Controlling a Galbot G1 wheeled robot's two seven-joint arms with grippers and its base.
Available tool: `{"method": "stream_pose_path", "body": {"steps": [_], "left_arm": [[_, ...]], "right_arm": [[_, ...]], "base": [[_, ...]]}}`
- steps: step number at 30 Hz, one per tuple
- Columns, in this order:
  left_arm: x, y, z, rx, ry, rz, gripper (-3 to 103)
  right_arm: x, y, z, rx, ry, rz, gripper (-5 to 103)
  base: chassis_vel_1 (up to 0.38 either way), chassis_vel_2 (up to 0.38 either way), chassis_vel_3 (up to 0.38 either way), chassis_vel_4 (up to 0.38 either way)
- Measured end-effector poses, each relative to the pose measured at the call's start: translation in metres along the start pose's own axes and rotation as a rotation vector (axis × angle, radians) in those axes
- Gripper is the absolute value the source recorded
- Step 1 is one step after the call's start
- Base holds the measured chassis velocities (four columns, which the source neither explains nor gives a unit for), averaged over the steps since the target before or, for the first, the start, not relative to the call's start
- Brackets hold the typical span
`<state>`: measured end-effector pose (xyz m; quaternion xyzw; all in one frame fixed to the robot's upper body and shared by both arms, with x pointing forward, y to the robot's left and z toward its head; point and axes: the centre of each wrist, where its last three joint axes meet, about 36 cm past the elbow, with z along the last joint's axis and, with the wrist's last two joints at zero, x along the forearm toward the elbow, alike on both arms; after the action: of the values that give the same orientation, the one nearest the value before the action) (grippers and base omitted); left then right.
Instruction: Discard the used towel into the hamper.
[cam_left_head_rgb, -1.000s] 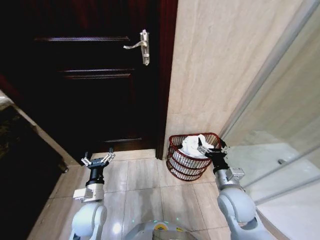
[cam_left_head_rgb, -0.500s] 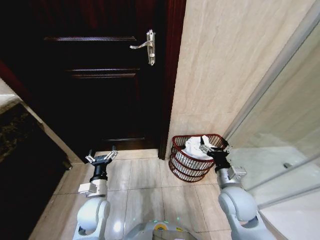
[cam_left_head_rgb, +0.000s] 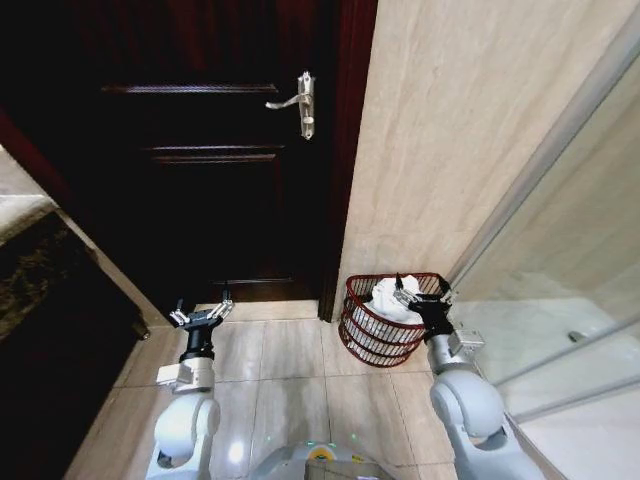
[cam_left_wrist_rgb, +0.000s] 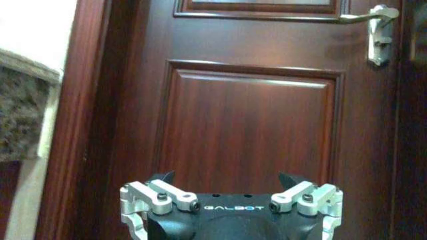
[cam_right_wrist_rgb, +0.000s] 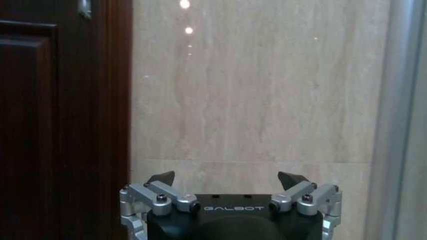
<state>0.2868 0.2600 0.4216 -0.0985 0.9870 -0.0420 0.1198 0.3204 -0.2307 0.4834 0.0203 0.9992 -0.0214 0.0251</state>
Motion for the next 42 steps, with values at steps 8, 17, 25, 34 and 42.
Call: {"method": "stream_pose_path", "body": {"steps": [8, 17, 25, 34, 42], "left_arm": [[-0.004, -0.002, 0.002, -0.014, 0.001, 0.002, 100], [-0.005, -0.003, -0.002, -0.020, 0.004, 0.005, 100], [-0.008, -0.004, -0.005, -0.006, 0.010, 0.026, 100], [-0.021, 0.015, -0.022, 0.004, 0.071, 0.164, 100], [-0.022, 0.009, -0.031, 0.015, 0.066, 0.192, 100]], "right_arm": [[-0.001, -0.007, 0.000, 0.013, -0.009, 0.012, 100], [0.000, -0.010, 0.000, 0.005, -0.008, 0.022, 100], [-0.001, -0.006, -0.006, -0.012, -0.009, 0.038, 100], [-0.001, -0.015, -0.012, -0.023, 0.012, 0.060, 100], [0.007, -0.016, -0.010, -0.035, 0.025, 0.058, 100]], "base": [[0.015, 0.011, 0.011, 0.012], [0.000, 0.000, 0.000, 0.000], [0.000, 0.000, 0.000, 0.000], [0.000, 0.000, 0.000, 0.000], [0.000, 0.000, 0.000, 0.000]]}}
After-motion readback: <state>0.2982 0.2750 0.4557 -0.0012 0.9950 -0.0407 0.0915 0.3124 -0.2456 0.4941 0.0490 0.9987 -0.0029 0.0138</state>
